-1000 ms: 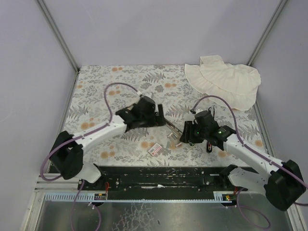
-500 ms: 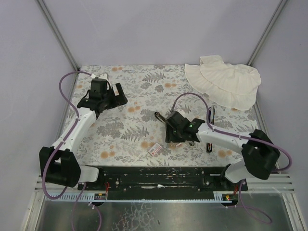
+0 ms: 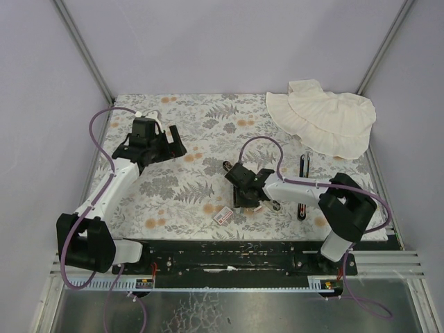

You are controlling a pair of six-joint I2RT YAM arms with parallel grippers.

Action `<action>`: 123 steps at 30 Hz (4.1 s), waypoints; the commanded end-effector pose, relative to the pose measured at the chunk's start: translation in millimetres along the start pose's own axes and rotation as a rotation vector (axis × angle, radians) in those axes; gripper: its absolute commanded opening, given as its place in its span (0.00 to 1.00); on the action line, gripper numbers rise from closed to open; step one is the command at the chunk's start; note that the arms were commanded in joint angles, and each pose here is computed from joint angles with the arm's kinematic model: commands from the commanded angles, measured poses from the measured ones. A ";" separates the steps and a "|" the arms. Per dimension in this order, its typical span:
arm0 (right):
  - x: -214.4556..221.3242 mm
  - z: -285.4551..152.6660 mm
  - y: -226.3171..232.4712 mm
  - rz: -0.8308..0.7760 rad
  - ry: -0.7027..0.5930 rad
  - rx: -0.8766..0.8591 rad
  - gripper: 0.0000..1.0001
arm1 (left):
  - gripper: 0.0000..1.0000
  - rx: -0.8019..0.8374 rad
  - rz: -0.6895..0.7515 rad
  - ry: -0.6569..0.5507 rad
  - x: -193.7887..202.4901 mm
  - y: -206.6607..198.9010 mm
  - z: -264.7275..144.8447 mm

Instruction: Load the staples into the stapler

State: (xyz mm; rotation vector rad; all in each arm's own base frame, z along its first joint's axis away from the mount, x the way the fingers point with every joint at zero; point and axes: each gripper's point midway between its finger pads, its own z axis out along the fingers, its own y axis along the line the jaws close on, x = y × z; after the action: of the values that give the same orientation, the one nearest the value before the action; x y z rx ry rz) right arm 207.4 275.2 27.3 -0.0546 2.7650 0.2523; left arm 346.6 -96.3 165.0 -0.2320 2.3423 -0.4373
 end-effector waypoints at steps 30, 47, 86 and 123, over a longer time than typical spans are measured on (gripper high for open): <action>-42.7 -43.5 14.2 -0.353 -0.120 -0.203 0.14 | 0.91 0.145 0.027 0.033 12.4 -18.5 9.4; -76.5 -60.7 -72.4 -0.204 -0.220 -0.195 0.14 | 0.87 0.483 -0.143 0.249 91.2 -169.5 80.8; -37.8 -53.5 -93.8 -0.192 -0.209 -0.175 0.12 | 0.89 0.249 0.115 -0.035 -4.4 -111.5 66.4; -28.2 -44.4 -92.6 -0.173 -0.206 -0.162 0.08 | 0.94 0.047 0.125 -0.166 -23.8 -32.2 10.6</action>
State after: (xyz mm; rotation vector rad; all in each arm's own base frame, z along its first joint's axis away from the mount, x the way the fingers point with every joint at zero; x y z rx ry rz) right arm 218.1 172.3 46.6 -0.3144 2.5639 0.3993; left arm 373.7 -125.8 181.7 -0.1095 2.1787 -0.4208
